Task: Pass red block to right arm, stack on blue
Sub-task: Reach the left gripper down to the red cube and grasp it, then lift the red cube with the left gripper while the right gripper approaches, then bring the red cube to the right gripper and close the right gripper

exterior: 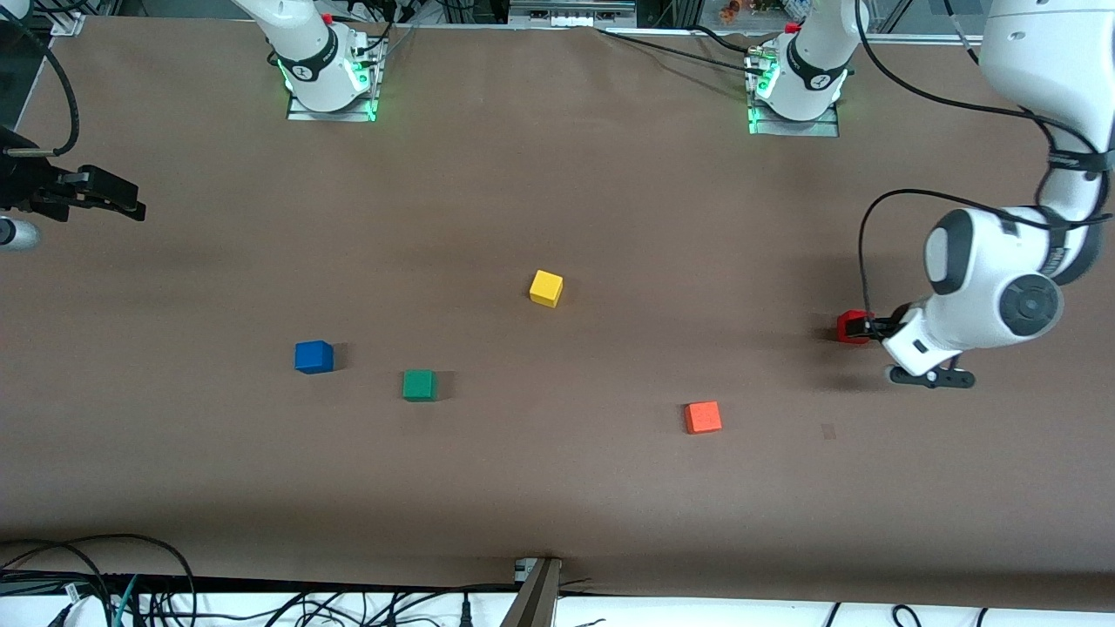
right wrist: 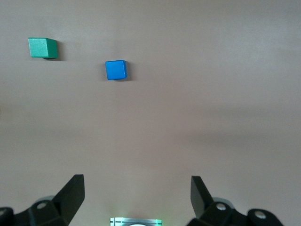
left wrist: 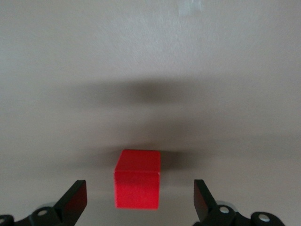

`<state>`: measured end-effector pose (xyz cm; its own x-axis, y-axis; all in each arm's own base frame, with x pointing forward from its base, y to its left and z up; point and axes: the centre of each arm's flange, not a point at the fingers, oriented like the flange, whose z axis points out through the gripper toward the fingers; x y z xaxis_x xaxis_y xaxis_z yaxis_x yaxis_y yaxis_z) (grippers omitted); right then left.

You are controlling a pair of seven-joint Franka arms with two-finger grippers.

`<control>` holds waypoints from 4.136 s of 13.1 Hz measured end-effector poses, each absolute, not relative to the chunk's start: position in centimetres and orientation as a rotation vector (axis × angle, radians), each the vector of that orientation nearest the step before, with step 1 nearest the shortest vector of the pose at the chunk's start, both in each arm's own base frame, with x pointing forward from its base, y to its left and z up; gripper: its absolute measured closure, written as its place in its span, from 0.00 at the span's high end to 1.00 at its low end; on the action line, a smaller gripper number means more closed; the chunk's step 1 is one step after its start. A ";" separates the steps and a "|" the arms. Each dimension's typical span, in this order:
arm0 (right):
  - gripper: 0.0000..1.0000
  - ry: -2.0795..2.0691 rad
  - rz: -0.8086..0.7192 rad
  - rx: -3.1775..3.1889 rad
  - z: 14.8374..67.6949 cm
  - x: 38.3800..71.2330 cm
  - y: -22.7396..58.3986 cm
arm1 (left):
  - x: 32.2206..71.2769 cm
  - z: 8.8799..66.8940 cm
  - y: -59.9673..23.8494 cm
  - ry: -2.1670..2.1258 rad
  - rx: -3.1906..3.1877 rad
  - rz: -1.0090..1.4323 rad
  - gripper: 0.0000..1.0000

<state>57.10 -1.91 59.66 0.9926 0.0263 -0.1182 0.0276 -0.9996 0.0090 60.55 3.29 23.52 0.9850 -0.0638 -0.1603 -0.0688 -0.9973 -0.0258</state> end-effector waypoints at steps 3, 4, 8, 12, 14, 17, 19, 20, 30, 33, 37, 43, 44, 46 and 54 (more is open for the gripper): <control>1.00 0.042 -0.195 3.125 59.3 57.3 -1.9 | 58.9 21.3 3.9 0.130 -3.082 0.200 1.00; 1.00 0.042 -0.196 3.124 59.3 57.3 -1.9 | 58.5 21.0 4.1 0.130 -3.083 0.189 1.00; 1.00 0.042 -0.196 3.124 59.3 57.3 -1.9 | 57.1 19.6 3.9 0.138 -3.087 0.181 1.00; 1.00 0.042 -0.203 3.124 59.0 57.4 -1.9 | 56.2 18.6 3.8 0.139 -3.088 0.212 0.85; 1.00 0.043 -0.225 3.123 58.2 57.8 -1.9 | 56.2 18.6 4.1 0.127 -3.090 0.211 0.63; 1.00 0.046 -0.270 3.119 56.5 58.5 -1.8 | 56.6 19.1 4.8 0.110 -3.092 0.189 0.56; 1.00 0.049 -0.288 3.120 55.8 58.8 -1.6 | 57.7 20.8 4.7 0.110 -3.091 0.175 0.56; 1.00 0.050 -0.292 3.125 55.7 58.8 -1.5 | 58.6 22.4 4.2 0.118 -3.093 0.184 0.56; 1.00 0.053 -0.490 3.416 49.7 61.0 2.8 | 63.2 38.7 -10.2 0.422 -3.338 0.250 0.56; 1.00 0.024 -0.627 3.613 46.7 62.2 5.8 | 63.2 39.5 -13.2 0.689 -3.491 0.198 0.56; 1.00 -0.053 -0.867 3.867 42.2 63.7 9.3 | 63.6 37.9 -16.6 1.058 -3.654 0.024 0.56; 1.00 -0.246 -1.229 4.150 35.3 65.5 16.4 | 63.3 36.7 -22.0 1.872 -3.648 -0.618 0.56; 1.00 -0.292 -1.253 4.183 34.7 65.7 17.4 | 63.3 35.5 -23.1 1.969 -3.644 -0.765 0.56; 1.00 -0.404 -1.261 4.246 34.2 66.0 19.9 | 62.9 33.1 -26.1 2.092 -3.633 -1.068 0.56; 1.00 -0.637 -1.263 4.282 32.3 64.6 27.5 | 61.4 30.8 -35.5 2.050 -3.281 -1.929 0.56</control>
